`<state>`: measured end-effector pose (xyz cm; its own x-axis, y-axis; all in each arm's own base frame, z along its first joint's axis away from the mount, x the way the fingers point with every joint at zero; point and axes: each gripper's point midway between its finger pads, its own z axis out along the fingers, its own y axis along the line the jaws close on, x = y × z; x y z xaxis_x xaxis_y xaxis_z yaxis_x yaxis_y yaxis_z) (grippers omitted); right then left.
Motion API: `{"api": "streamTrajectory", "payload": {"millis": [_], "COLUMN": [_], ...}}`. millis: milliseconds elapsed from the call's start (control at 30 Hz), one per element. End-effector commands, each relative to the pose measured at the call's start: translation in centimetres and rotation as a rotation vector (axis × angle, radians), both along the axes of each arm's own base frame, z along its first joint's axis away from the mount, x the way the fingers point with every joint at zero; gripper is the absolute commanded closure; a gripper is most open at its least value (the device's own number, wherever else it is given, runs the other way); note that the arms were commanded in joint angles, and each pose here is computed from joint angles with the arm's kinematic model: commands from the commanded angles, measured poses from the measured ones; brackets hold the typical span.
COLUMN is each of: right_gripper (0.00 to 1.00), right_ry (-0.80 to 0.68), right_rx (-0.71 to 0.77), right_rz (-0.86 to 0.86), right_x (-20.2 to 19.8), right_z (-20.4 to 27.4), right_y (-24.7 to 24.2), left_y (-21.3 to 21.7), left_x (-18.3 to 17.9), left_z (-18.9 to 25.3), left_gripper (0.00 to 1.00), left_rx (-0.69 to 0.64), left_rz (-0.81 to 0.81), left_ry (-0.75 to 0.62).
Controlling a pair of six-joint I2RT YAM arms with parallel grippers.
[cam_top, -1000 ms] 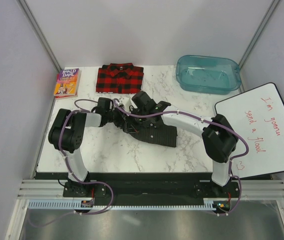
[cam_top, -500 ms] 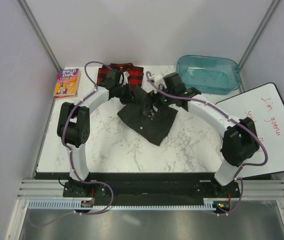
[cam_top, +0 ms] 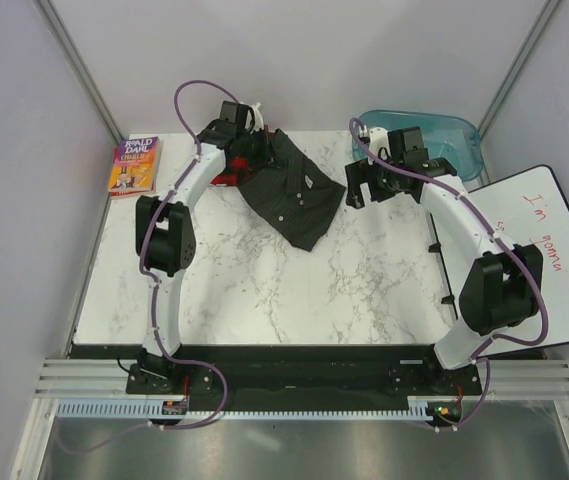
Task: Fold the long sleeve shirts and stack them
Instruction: Neatly place the folded shirt to the corner
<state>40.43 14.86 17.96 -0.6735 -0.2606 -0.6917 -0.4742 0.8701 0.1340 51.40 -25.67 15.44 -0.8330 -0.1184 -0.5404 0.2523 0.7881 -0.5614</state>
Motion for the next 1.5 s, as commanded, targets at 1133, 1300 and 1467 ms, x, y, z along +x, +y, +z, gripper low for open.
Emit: {"api": "streamTrajectory", "payload": {"millis": [1133,1300,1467], "right_gripper": [0.02,0.02,0.02], "right_ry": [-0.056,-0.055,-0.051], "right_rx": [-0.011,-0.004,-0.002], "right_rz": [0.001,0.0,0.004], "right_x": [0.1,0.1,-0.1], "right_z": [2.6,2.7,2.5], "right_y": [-0.8,-0.8,-0.7], "left_y": [0.7,0.7,1.0], "left_x": [8.8,7.5,7.0], "left_z": [17.1,17.5,18.7], "left_gripper": [0.98,0.98,0.98], "left_rx": [-0.056,-0.065,-0.061], "left_rz": [0.069,0.049,0.044], "left_ry": [-0.645,-0.629,-0.655]}}
